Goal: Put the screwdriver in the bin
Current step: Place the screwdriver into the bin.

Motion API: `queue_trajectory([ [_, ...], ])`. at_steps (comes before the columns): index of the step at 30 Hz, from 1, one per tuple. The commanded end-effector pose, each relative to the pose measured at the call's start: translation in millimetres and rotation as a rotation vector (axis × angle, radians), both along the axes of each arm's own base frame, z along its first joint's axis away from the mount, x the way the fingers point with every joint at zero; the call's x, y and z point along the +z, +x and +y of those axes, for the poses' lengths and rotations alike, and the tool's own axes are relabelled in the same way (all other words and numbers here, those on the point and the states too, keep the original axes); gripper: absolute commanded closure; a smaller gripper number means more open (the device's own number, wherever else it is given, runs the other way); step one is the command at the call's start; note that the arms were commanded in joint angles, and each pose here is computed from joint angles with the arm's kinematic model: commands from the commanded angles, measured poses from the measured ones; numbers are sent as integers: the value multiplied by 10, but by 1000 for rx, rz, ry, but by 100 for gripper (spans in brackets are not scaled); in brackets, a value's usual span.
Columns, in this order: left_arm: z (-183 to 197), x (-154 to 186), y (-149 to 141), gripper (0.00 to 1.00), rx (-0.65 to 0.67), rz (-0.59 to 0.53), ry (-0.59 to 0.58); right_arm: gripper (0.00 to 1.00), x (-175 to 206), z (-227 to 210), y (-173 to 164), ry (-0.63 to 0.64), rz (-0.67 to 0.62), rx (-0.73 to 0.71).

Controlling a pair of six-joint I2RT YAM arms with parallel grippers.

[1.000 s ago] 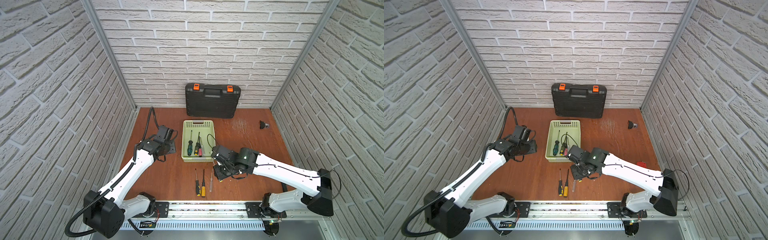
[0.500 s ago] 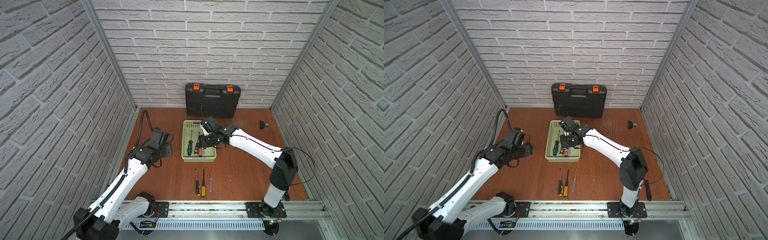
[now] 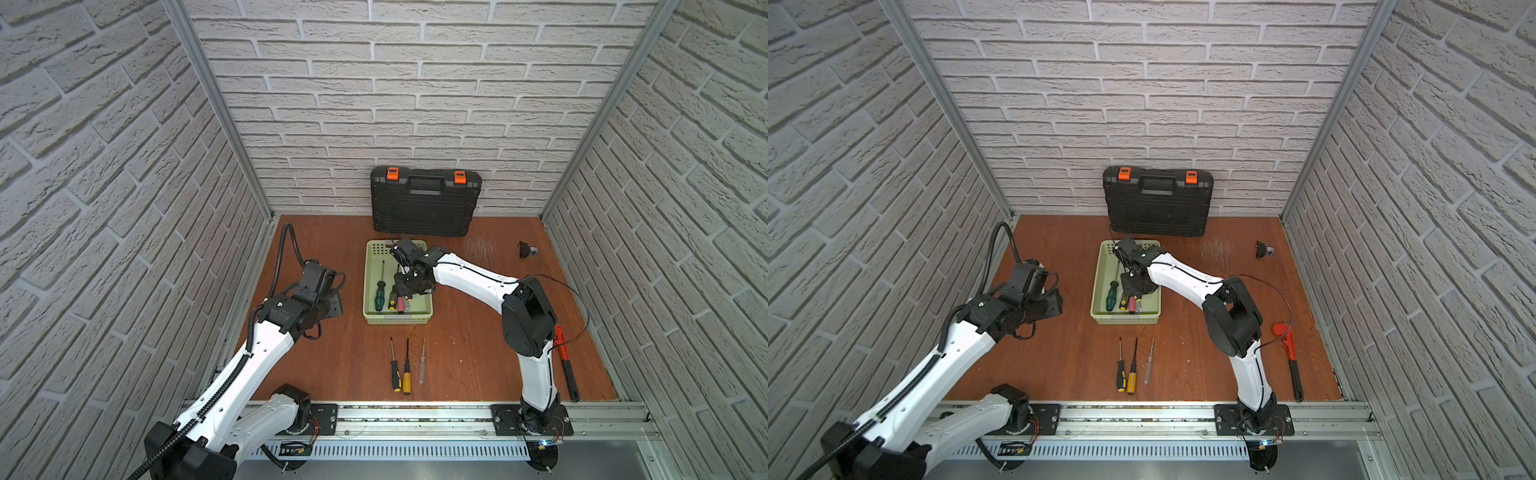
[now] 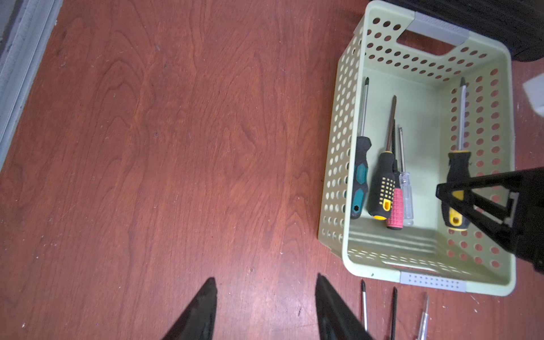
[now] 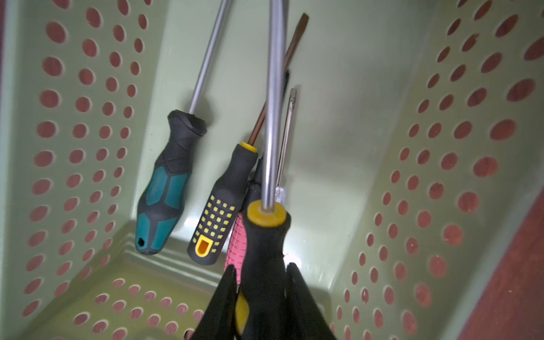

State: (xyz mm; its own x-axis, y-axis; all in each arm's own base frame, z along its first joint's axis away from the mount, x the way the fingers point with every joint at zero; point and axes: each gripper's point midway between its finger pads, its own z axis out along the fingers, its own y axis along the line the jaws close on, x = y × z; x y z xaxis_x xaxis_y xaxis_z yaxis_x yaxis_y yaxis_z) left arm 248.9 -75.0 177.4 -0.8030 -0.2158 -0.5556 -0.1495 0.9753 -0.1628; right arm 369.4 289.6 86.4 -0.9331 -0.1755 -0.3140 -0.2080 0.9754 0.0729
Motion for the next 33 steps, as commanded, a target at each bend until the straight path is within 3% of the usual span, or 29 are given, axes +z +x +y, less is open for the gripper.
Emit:
queue_trajectory([
  [1, 1, -68, 19, 45, 2, 6, -4, 95, 10, -29, 28, -21, -7, -4],
  [28, -29, -159, 11, 46, 18, -13, -50, 92, -440, -80, 83, -111, 89, -20],
  [33, -28, -129, 15, 45, 19, -18, -52, 87, -468, -76, 86, -118, 97, -15],
])
